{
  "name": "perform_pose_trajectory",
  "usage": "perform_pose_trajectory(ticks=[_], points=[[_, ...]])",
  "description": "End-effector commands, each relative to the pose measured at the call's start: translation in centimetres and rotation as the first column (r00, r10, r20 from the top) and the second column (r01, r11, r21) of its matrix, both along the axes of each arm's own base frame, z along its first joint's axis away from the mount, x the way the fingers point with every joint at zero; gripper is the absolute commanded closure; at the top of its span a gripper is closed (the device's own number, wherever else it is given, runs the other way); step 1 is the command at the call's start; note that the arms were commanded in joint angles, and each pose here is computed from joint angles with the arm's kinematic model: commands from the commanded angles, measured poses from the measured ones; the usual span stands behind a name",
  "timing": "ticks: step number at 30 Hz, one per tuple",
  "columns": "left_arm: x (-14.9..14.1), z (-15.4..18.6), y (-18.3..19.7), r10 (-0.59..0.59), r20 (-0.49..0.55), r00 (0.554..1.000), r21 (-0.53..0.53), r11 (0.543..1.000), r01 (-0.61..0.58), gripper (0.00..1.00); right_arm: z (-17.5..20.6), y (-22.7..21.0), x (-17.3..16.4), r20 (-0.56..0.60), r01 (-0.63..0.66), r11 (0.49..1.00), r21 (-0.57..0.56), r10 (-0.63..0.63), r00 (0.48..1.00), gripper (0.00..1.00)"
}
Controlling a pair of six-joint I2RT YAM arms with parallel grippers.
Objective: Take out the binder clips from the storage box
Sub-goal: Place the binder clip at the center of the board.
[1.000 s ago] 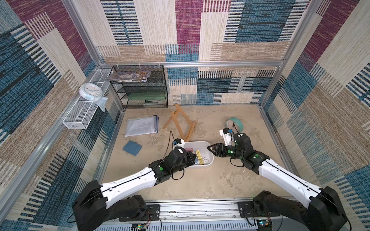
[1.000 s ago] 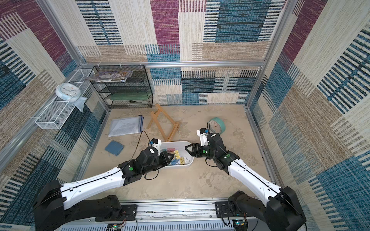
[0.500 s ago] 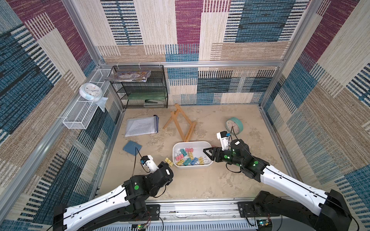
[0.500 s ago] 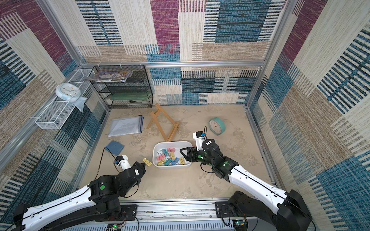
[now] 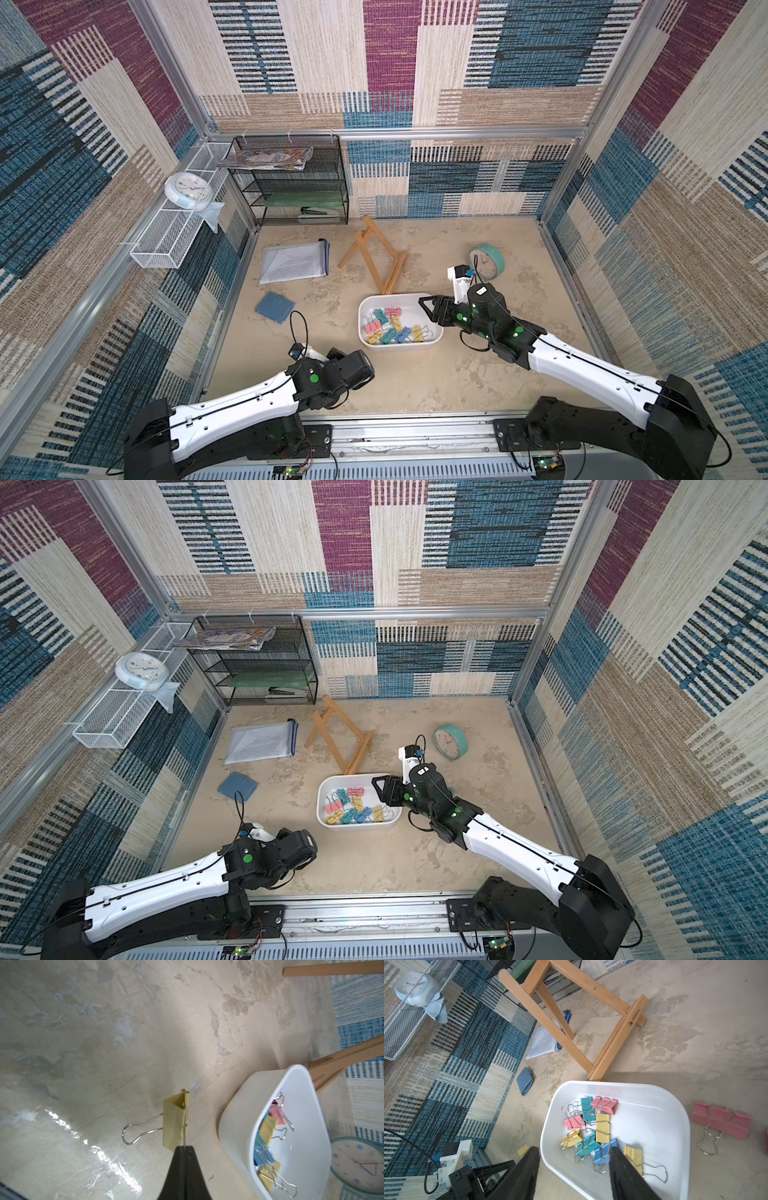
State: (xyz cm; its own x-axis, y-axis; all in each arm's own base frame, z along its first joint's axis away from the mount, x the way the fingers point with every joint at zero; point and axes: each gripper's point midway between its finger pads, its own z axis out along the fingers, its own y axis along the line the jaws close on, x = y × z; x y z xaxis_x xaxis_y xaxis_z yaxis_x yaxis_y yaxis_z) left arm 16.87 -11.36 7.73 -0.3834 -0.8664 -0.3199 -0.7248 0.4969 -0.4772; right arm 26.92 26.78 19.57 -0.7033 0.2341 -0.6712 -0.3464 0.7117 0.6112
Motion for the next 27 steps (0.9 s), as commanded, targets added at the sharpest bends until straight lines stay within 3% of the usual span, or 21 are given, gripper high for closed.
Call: perform_pose_trajectory(ticks=[1,7,13,17,22,27], points=[[-0.9,-1.4,-0.1,0.061,-0.088,0.994,-0.016,0.998,-0.062,1.00,0.3,1.0,0.2,0.039,-0.051,0.999,-0.014,0.051,0.998,0.42],[-1.5,-2.9,-0.4,0.163,-0.144,0.976,-0.051,0.984,-0.172,1.00,-2.7,3.6,-1.0,-0.063,-0.221,0.972,-0.075,0.216,0.974,0.41],[-2.3,-5.1,-1.1,0.255,-0.202,0.946,-0.154,0.945,-0.288,1.00,-4.5,4.0,-1.3,-0.112,-0.259,0.960,-0.107,0.247,0.963,0.42],[-1.8,-5.9,-1.6,0.272,-0.181,0.945,-0.224,0.924,-0.309,1.00,-4.6,3.6,-1.3,-0.102,-0.248,0.962,-0.118,0.237,0.966,0.42],[-1.2,-4.5,-1.3,0.253,-0.132,0.958,-0.201,0.940,-0.276,0.65,-4.6,3.4,-1.2,-0.089,-0.245,0.961,-0.132,0.234,0.968,0.42],[-1.0,-2.6,0.4,0.244,-0.071,0.967,-0.156,0.955,-0.252,0.49,-4.4,3.4,-0.7,-0.074,-0.239,0.957,-0.164,0.230,0.970,0.41]])
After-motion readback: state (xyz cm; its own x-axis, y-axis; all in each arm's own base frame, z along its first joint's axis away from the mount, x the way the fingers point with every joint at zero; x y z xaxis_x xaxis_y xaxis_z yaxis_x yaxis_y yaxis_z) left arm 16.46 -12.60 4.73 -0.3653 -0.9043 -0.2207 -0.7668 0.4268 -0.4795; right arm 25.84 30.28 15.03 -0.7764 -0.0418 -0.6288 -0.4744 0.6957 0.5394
